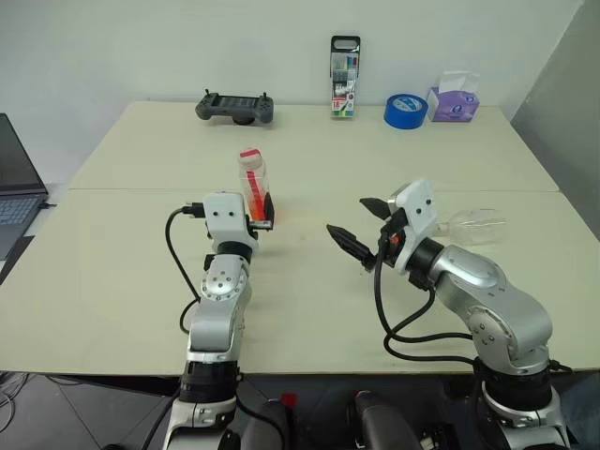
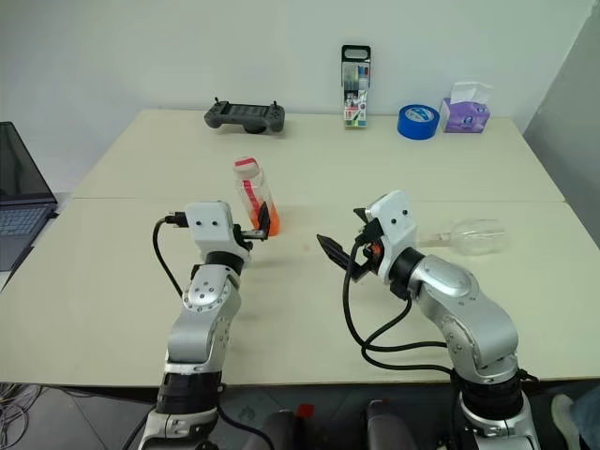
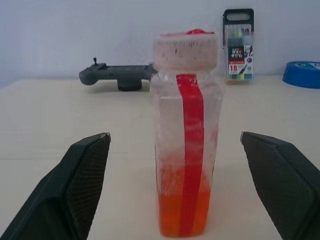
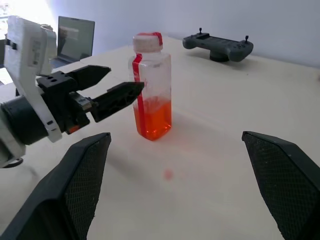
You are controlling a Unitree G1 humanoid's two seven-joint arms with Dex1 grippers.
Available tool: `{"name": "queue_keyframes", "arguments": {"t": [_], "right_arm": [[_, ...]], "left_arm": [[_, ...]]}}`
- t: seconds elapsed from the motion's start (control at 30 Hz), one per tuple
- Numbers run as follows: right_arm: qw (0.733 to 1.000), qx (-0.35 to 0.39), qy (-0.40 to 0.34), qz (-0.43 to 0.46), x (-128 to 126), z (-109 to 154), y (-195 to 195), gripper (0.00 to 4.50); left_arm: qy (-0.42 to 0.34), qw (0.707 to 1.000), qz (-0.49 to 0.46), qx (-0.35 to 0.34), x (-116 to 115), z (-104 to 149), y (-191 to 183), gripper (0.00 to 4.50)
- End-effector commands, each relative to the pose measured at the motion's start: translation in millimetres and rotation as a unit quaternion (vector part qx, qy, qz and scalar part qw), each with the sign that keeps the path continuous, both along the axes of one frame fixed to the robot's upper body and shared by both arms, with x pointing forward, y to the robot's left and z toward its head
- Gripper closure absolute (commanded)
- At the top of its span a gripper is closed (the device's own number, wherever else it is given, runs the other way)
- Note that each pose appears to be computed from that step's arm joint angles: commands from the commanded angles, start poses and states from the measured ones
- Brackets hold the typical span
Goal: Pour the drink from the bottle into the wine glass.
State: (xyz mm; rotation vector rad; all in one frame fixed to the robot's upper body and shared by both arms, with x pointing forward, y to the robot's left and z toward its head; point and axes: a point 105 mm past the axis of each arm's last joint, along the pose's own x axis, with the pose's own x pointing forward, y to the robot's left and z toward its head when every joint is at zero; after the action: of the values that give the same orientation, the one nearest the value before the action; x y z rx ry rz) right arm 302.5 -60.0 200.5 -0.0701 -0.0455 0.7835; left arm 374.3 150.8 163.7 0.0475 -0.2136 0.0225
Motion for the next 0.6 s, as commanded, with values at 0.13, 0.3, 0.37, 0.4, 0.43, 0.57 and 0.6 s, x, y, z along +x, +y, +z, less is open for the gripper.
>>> {"name": "queue_keyframes", "arguments": {"t": [0.13,0.3,0.37,0.4,0.43,0.57,0.6], "right_arm": [[1.000,0.005,-0.005,0.016,-8,5,6,0.00],[1.000,0.007,0.003,0.016,-11,3,6,0.00],[1.000,0.012,0.008,0.012,-12,2,6,0.00],[1.000,0.015,0.009,0.009,-12,2,5,0.00],[1.000,0.017,0.010,0.008,-12,2,5,0.00],[1.000,0.017,0.012,0.005,-13,2,5,0.00],[1.000,0.016,0.012,0.005,-12,2,4,0.00]], "left_arm": [[-0.034,0.999,0.020,0.003,21,21,7,0.04],[-0.026,1.000,0.006,-0.004,44,25,4,0.04],[-0.023,1.000,-0.003,-0.004,49,25,1,0.04],[-0.022,1.000,-0.007,-0.004,50,24,0,0.04],[-0.021,1.000,-0.012,-0.006,51,23,-2,0.04],[-0.019,0.999,-0.032,-0.003,52,20,-10,0.04],[-0.020,0.999,-0.034,-0.002,52,20,-11,0.04]]}}
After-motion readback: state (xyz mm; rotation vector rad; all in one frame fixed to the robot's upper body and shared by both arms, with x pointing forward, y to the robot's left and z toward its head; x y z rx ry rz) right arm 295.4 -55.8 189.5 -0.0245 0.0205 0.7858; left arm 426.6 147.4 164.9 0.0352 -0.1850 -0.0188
